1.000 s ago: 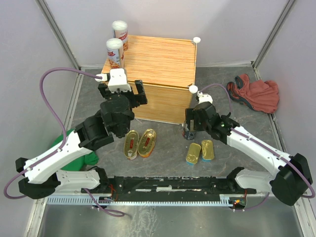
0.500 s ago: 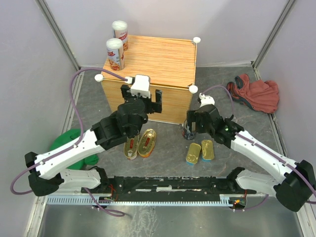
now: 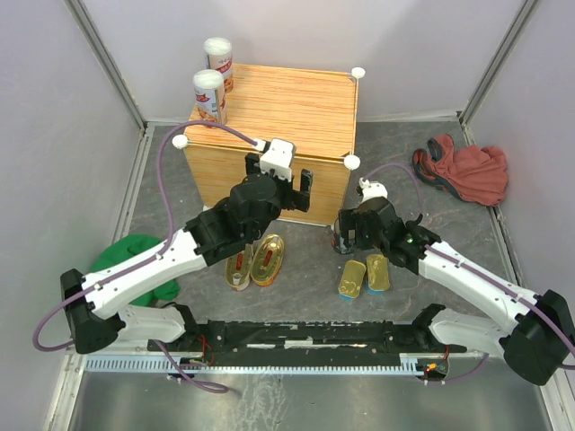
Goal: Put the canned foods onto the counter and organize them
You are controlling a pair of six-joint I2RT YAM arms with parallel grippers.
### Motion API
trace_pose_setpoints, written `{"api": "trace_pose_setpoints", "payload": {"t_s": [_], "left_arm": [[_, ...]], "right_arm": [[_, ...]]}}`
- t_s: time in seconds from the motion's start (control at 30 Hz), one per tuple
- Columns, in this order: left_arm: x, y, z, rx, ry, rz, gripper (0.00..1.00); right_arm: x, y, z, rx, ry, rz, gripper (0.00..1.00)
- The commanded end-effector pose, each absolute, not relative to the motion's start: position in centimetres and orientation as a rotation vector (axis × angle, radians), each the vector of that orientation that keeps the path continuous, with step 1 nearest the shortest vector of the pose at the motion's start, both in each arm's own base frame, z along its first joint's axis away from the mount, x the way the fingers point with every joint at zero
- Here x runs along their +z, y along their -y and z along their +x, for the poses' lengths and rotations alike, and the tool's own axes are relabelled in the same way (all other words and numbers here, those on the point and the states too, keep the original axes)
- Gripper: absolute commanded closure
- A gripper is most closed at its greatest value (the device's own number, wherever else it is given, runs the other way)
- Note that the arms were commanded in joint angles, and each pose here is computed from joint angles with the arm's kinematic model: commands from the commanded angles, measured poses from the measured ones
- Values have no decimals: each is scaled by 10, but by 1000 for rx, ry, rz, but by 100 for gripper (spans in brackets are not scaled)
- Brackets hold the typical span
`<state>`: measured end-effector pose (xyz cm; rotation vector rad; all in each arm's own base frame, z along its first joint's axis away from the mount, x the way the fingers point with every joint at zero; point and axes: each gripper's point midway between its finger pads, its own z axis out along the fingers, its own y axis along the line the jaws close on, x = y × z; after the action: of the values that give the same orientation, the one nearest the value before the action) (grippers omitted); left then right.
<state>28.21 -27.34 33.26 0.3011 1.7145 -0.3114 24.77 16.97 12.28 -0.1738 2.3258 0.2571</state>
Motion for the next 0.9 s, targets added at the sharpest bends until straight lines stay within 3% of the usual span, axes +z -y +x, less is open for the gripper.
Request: {"api": "trace_pose_setpoints", "payload": {"t_s": [0.0, 0.87], "left_arm": [[341, 297, 289, -407, -1665, 382, 6], [334, 334, 347, -408, -1650, 309, 5]], "right_arm": [[130, -176, 255, 285, -2277, -144, 3], [122, -174, 256, 263, -2275, -93, 3]]}}
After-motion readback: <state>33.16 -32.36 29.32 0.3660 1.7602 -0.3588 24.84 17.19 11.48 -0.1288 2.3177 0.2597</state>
